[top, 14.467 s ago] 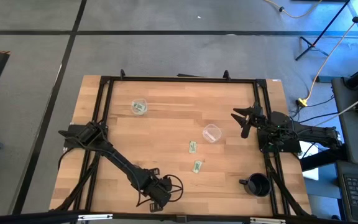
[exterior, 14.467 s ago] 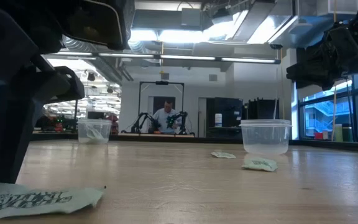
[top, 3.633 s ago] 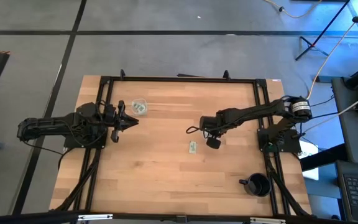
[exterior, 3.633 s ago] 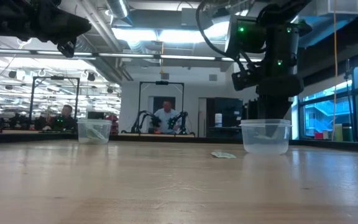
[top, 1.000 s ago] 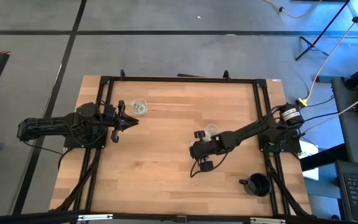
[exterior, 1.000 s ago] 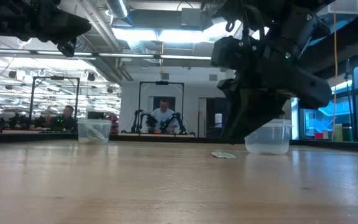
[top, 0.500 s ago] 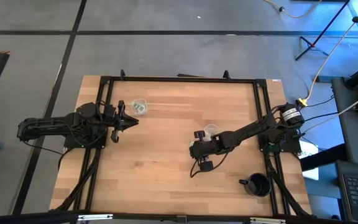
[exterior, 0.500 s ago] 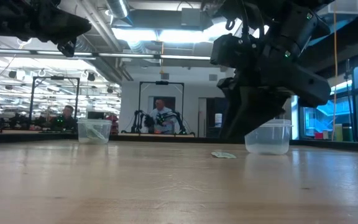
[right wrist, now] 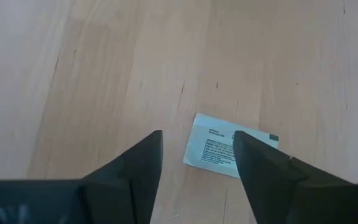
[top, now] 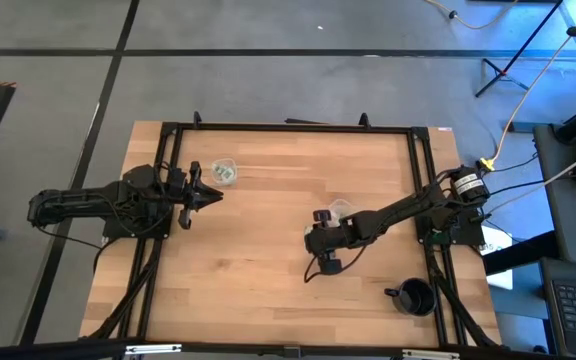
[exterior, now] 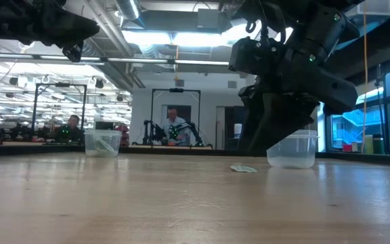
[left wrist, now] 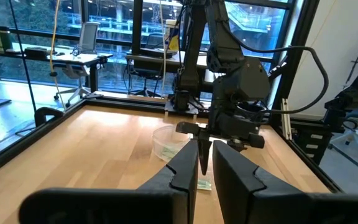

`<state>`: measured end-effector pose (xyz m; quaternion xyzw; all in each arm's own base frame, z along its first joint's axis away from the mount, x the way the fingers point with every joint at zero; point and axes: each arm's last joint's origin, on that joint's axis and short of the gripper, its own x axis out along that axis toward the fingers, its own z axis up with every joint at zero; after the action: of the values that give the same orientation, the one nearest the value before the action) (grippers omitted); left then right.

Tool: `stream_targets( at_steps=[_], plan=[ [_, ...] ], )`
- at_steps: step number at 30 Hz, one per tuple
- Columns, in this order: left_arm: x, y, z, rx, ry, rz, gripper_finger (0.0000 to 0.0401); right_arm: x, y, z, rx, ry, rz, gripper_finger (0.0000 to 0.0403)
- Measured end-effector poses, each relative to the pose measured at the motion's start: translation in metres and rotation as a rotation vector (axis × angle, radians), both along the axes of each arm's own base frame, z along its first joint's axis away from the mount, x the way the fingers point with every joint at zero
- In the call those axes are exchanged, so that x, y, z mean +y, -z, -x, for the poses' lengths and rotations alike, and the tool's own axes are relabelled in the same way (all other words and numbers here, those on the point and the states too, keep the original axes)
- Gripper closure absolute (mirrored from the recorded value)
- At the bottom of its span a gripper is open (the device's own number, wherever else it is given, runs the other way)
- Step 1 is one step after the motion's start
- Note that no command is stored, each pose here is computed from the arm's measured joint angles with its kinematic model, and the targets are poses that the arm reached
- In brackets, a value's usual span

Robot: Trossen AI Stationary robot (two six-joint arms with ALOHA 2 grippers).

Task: Pick and place Stevia / Truvia into bins
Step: Put the green stevia packet into the right white container

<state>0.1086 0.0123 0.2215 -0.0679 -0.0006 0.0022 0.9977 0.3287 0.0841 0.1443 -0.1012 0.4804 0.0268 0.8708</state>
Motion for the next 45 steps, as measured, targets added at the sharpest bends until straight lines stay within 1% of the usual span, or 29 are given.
stream_targets(
  at_steps=[10,15,18,21,25,30,35,40,45],
  plan=[
    [0.0,0.0,0.0,0.0,0.0,0.0,0.0358,-0.005,0.0,-0.001,0.0,0.03,-0.006,0.0232],
    [0.0,0.0,0.0,0.0,0.0,0.0,0.0358,-0.007,0.001,-0.002,0.001,0.039,-0.007,0.0231],
    [0.0,0.0,0.0,0.0,0.0,0.0,0.0358,-0.007,0.001,-0.002,0.002,0.019,0.005,0.0231],
    [0.0,0.0,0.0,0.0,0.0,0.0,0.0358,-0.007,0.005,-0.002,0.017,0.016,0.01,0.0231],
    [0.0,0.0,0.0,0.0,0.0,0.0,0.0358,-0.007,0.02,-0.004,0.058,0.019,0.019,0.0231],
    [0.0,0.0,0.0,0.0,0.0,0.0,0.0358,-0.007,0.025,-0.006,0.066,0.031,0.016,0.0231],
    [0.0,0.0,0.0,0.0,0.0,0.0,0.0358,-0.01,0.026,-0.006,0.07,0.089,-0.021,0.0231],
    [0.0,0.0,0.0,0.0,0.0,0.0,0.0358,-0.02,0.027,-0.008,0.094,0.156,-0.135,0.0231],
    [0.0,0.0,0.0,0.0,0.0,0.0,0.0358,-0.027,0.028,-0.008,0.111,0.172,-0.147,0.0236]
  ],
)
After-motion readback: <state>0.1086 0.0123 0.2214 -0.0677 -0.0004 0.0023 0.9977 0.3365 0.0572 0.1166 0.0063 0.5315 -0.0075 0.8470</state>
